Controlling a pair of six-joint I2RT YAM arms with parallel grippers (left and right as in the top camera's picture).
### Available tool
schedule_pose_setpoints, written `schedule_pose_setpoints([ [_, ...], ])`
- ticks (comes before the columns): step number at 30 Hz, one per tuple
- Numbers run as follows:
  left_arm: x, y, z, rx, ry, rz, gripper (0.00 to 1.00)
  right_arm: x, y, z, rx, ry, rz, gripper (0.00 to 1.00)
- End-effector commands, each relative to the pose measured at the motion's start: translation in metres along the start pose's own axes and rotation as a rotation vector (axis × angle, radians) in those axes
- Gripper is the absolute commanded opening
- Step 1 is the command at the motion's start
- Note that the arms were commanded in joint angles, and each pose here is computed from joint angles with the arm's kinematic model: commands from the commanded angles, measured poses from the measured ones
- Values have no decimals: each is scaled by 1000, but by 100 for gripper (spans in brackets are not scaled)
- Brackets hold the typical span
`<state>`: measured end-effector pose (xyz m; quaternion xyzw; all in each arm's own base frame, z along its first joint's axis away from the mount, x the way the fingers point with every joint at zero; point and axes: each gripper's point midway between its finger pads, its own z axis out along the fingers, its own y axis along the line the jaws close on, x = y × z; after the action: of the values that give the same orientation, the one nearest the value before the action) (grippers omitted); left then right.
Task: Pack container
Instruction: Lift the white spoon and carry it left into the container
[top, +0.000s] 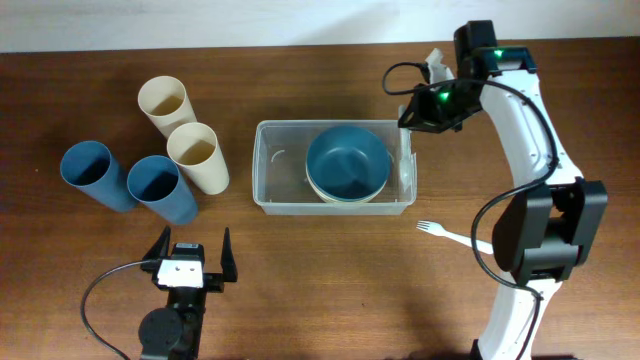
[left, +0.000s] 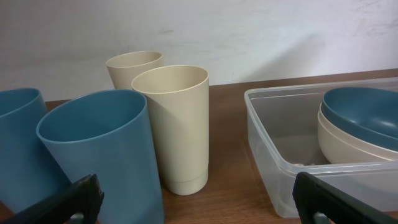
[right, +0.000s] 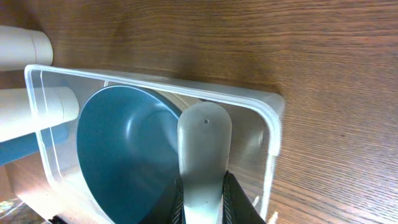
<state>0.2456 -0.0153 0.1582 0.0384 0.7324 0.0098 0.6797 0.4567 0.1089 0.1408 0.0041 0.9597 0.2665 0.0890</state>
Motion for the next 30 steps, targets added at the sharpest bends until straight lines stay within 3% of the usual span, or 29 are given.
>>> schedule_pose_setpoints([
  [1, 0, 2, 0, -9, -3, 12, 99, -3, 9, 1, -16, -3, -25, 15],
  [12, 0, 2, 0, -9, -3, 12, 99, 14, 2, 2, 28, 60, 6, 16],
  [20, 0, 2, 0, -9, -3, 12, 100, 20, 2, 2, 30, 84, 8, 34],
  [30, 0, 2, 0, -9, -3, 12, 100, 18, 2, -21, 32, 57, 11, 41],
])
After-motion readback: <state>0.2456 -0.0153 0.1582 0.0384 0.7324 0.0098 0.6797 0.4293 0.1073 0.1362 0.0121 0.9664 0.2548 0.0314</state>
